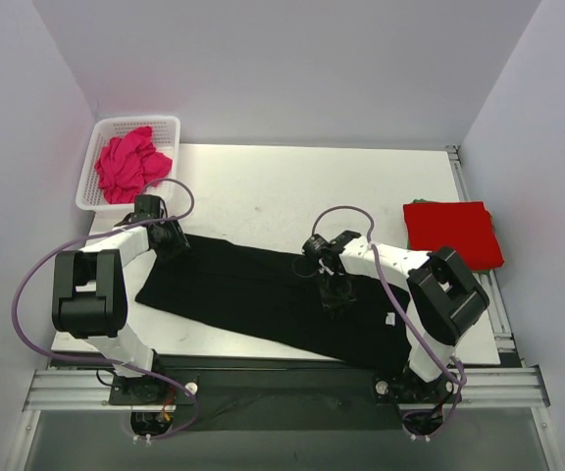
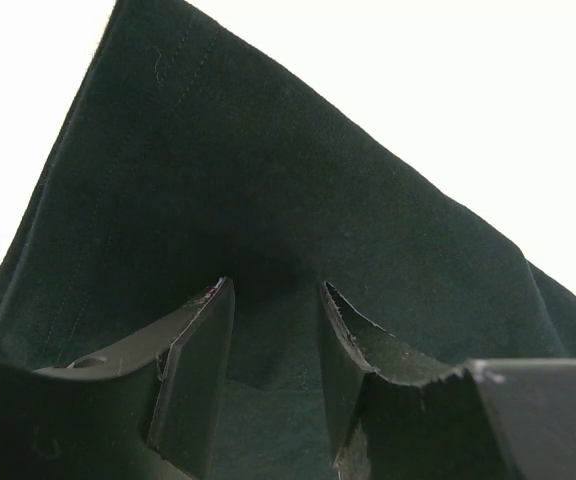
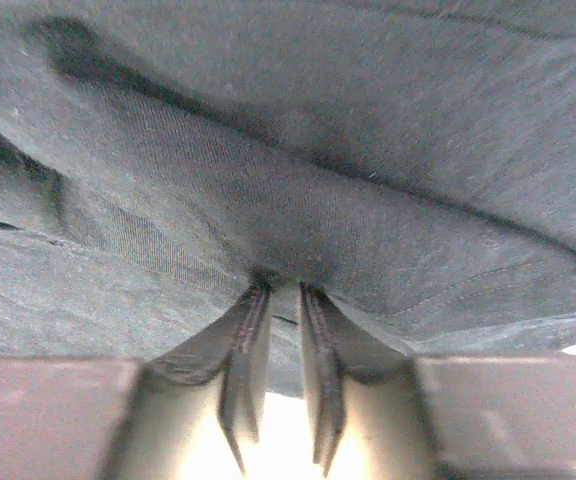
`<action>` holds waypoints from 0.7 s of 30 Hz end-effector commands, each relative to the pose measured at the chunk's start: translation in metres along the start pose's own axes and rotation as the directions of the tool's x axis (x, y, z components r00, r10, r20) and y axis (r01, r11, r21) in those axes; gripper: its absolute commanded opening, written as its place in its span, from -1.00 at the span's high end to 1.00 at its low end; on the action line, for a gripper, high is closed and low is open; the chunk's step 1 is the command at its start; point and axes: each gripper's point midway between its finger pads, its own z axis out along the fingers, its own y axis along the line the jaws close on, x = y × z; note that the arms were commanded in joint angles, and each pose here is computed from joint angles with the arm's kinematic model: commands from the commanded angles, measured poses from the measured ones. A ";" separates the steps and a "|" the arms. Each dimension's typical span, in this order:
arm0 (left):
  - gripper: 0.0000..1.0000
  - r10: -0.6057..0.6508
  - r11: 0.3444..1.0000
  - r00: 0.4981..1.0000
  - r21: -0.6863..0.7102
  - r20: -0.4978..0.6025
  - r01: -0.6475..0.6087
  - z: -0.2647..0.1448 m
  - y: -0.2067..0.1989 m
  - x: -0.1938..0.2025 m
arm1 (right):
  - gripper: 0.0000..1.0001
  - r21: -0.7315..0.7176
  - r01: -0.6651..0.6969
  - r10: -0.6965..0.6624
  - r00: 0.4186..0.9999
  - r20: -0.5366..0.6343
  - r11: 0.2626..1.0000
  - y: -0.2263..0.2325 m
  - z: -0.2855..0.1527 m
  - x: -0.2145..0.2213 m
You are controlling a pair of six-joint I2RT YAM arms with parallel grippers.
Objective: Fold and stack the t-shirts
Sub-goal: Fold the other side of the tshirt into a rectangle
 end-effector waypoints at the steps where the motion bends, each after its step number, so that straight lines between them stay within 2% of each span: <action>1: 0.01 0.008 1.000 0.999 -0.018 -0.037 -0.008 0.008 0.006 0.011 | 0.70 0.040 -0.001 0.003 0.998 -0.061 0.999 -0.006 0.004 0.016; 2: 0.01 0.006 1.000 0.999 -0.018 -0.038 -0.007 0.008 0.007 0.011 | 0.84 0.039 -0.002 0.005 0.998 -0.060 0.999 -0.006 0.004 0.016; 5: 0.01 0.008 1.000 0.999 -0.018 -0.042 -0.009 0.009 0.007 0.012 | 1.00 0.030 -0.006 0.008 0.999 -0.044 1.000 -0.004 0.000 0.012; 21: 0.01 0.009 1.000 0.998 -0.015 -0.055 -0.009 0.010 0.009 0.016 | 1.00 -0.133 -0.022 0.027 0.999 0.035 0.991 0.022 -0.048 -0.001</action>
